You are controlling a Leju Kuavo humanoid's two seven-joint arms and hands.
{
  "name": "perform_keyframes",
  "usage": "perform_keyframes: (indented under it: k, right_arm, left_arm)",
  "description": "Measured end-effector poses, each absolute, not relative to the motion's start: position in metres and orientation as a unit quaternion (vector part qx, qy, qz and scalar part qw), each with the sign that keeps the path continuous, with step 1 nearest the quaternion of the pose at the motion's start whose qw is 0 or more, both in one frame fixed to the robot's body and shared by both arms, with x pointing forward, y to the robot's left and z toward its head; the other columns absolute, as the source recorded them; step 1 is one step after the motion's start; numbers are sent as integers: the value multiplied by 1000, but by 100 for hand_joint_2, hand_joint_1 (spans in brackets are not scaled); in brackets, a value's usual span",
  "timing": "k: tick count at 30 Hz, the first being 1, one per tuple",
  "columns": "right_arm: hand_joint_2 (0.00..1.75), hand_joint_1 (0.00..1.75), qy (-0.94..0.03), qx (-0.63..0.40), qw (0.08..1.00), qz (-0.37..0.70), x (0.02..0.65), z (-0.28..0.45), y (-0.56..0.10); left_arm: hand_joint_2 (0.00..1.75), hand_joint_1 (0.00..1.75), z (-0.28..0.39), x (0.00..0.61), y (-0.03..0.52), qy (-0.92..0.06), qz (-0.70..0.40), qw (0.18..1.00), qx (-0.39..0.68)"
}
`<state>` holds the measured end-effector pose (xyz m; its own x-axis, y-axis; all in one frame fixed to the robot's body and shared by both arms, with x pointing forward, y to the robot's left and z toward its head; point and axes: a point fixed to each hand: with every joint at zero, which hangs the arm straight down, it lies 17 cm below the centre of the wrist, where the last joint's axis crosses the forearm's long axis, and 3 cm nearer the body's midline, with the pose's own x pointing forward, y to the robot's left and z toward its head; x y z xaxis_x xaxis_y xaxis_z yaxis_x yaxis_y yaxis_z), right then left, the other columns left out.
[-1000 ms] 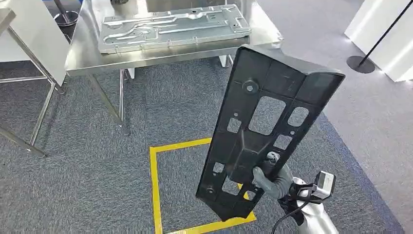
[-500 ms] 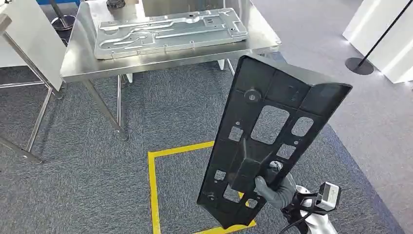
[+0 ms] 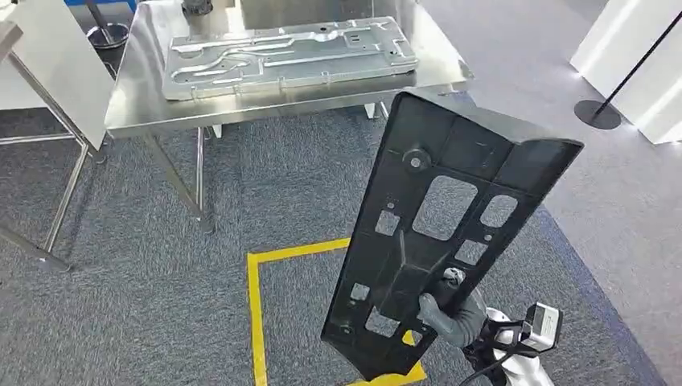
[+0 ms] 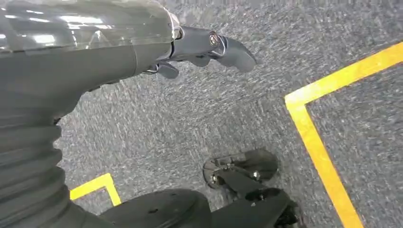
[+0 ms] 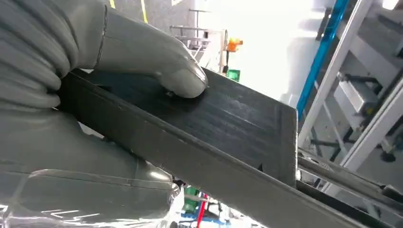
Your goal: Take the parts from the cabinet and place them on the table.
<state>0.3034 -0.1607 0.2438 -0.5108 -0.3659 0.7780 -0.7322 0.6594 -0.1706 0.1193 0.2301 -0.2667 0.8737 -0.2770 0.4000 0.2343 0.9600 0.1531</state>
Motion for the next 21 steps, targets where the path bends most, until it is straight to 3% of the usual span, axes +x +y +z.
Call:
perform_keyframes:
  k: [21]
  right_arm:
    - [175, 175, -834, 329, 364, 252, 303, 247, -160]
  left_arm:
    - [175, 0, -267, 120, 231, -214, -134, 966, 52]
